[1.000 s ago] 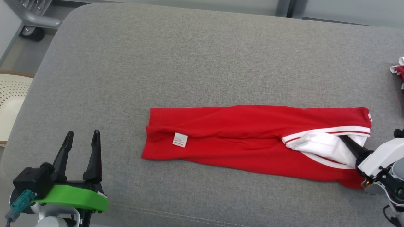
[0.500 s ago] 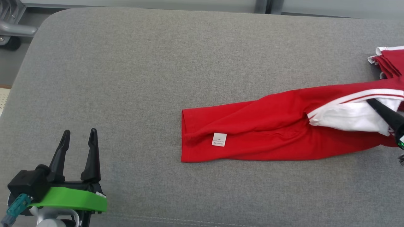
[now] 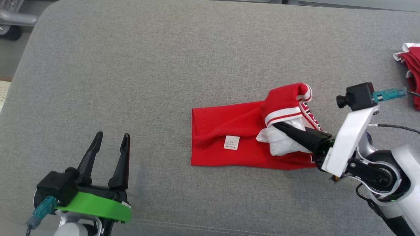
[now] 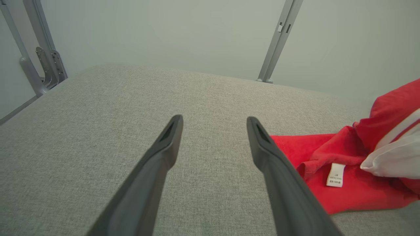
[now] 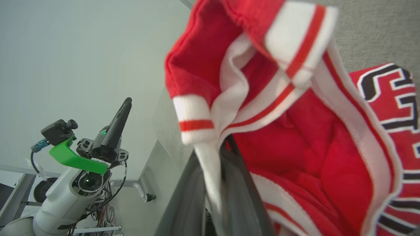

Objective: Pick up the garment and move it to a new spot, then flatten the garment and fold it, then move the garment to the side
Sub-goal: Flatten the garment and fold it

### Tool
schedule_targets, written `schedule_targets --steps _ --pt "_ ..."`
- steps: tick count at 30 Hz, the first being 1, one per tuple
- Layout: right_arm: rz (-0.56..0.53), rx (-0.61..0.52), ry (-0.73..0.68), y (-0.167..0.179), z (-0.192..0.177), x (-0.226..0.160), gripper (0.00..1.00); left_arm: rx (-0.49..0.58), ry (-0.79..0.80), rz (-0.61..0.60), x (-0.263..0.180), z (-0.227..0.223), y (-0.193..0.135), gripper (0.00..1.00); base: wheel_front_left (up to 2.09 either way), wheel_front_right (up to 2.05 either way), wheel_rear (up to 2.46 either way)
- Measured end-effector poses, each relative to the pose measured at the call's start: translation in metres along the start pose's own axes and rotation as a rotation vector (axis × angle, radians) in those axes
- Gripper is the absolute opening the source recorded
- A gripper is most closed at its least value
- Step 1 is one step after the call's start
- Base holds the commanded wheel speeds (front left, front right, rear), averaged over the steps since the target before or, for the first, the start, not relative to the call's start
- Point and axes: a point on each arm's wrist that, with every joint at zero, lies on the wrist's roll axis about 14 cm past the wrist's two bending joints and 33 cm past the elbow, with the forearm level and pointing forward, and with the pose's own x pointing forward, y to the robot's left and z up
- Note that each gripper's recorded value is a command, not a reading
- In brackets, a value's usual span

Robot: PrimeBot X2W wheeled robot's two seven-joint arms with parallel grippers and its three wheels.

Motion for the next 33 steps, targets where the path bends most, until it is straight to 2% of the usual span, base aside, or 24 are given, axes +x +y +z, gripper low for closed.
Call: schedule_targets --steps 14,15,16,17,18,19,24,27,28,30,33 --pt "-0.009 -0.070 0.096 0.016 -0.021 0.076 0.00 0.023 0.036 0.095 -0.006 -0.010 0.029 1.00 0.00 0.00 0.00" --pt "-0.012 -0.080 0.103 0.016 -0.022 0.078 0.03 0.023 0.037 0.097 -0.006 -0.011 0.030 1.00 0.00 0.00 0.00" --pt "-0.015 -0.094 0.113 0.015 -0.024 0.080 0.09 0.022 0.039 0.098 -0.006 -0.011 0.030 1.00 0.00 0.00 0.00" --pt "-0.013 -0.101 0.119 0.017 -0.026 0.082 0.22 0.021 0.042 0.099 -0.006 -0.012 0.031 1.00 0.00 0.00 0.00" --pt "-0.004 -0.103 0.123 0.020 -0.027 0.085 0.46 0.021 0.045 0.102 -0.006 -0.013 0.031 1.00 0.00 0.00 0.00" --pt "0.004 -0.111 0.128 0.024 -0.029 0.087 1.00 0.021 0.048 0.106 -0.006 -0.014 0.032 1.00 0.00 0.00 0.00" --pt "0.118 -0.153 0.118 0.065 -0.027 0.096 1.00 0.029 0.040 0.124 -0.005 -0.011 0.040 1.00 0.00 0.00 0.00" --pt "0.205 -0.111 -0.001 0.096 0.000 0.093 1.00 0.033 0.035 0.117 -0.003 -0.010 0.039 1.00 0.00 0.00 0.00" --pt "0.239 -0.078 -0.107 0.107 0.025 0.085 1.00 0.035 0.026 0.113 -0.001 -0.007 0.039 1.00 0.00 0.00 0.00" --pt "0.226 -0.088 -0.167 0.102 0.042 0.074 1.00 0.037 0.016 0.114 0.001 -0.004 0.039 1.00 0.00 0.00 0.00" --pt "0.093 -0.099 -0.252 0.059 0.065 0.053 1.00 0.032 0.007 0.097 0.004 -0.002 0.034 1.00 0.00 0.00 0.00"
